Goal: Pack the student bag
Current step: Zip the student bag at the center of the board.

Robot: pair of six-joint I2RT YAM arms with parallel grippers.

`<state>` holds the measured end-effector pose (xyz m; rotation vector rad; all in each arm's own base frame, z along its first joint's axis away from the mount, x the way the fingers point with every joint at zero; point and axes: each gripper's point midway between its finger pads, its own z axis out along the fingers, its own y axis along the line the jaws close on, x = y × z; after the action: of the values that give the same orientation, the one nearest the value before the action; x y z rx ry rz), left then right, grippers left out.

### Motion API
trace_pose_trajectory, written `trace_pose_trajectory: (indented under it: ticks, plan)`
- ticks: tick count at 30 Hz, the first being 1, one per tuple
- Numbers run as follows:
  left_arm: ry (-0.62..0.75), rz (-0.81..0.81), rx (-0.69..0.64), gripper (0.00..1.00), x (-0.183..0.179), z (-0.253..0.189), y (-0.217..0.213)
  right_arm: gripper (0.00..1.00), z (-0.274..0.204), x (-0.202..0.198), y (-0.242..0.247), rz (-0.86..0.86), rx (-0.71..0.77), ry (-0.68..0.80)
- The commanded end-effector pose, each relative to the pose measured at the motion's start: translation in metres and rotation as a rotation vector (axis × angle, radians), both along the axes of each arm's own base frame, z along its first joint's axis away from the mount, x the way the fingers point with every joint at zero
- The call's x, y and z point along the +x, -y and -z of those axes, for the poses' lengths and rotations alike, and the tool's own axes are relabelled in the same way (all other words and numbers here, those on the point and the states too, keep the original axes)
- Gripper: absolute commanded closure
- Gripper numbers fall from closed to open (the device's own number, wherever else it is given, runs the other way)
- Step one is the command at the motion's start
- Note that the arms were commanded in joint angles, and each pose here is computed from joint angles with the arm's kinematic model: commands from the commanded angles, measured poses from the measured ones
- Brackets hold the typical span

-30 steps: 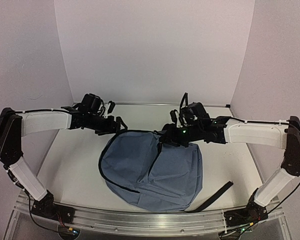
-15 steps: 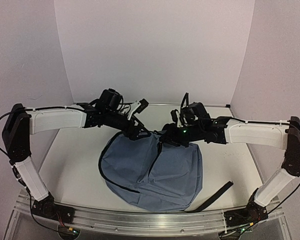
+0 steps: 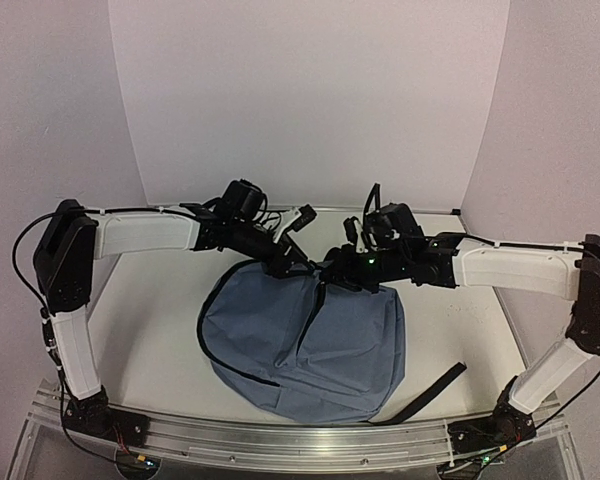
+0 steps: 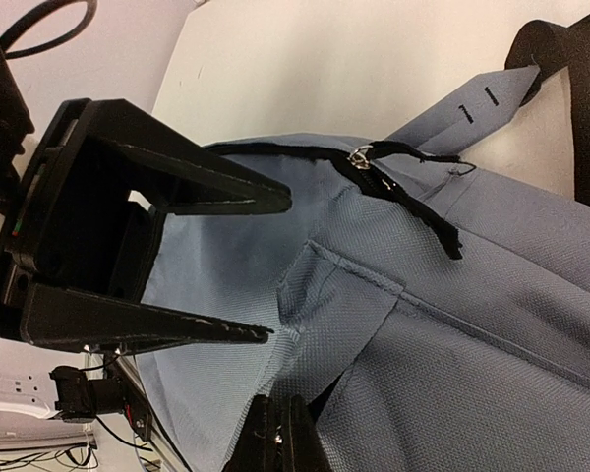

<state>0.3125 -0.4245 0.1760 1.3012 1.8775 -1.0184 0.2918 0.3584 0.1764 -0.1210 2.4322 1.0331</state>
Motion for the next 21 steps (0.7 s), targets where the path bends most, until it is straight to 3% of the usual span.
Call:
trace_pose_trajectory:
  ticks: [1,10,13,15,17,21]
  plan:
    - [-0.001,0.069,-0.031,0.57,-0.003,-0.012,0.013,1.0,-0.024,-0.005,-0.002,-0.008,0.057,0.036]
    - [-0.073,0.097,-0.021,0.6,-0.007,0.005,0.026,1.0,-0.025,-0.005,-0.002,-0.009,0.059,0.037]
    - [-0.092,0.094,-0.019,0.69,-0.007,0.01,0.028,1.0,-0.025,-0.006,-0.001,-0.007,0.058,0.037]
    - [-0.098,0.083,-0.014,0.88,-0.005,0.012,0.029,1.0,-0.024,-0.005,-0.001,-0.004,0.056,0.036]
    - [-0.103,0.065,-0.004,0.99,-0.003,0.015,0.028,1.0,-0.022,-0.005,0.0,-0.001,0.051,0.036]
    - [-0.088,-0.007,0.017,1.0,0.006,0.02,0.023,1.0,-0.023,-0.006,-0.001,-0.014,0.048,0.044]
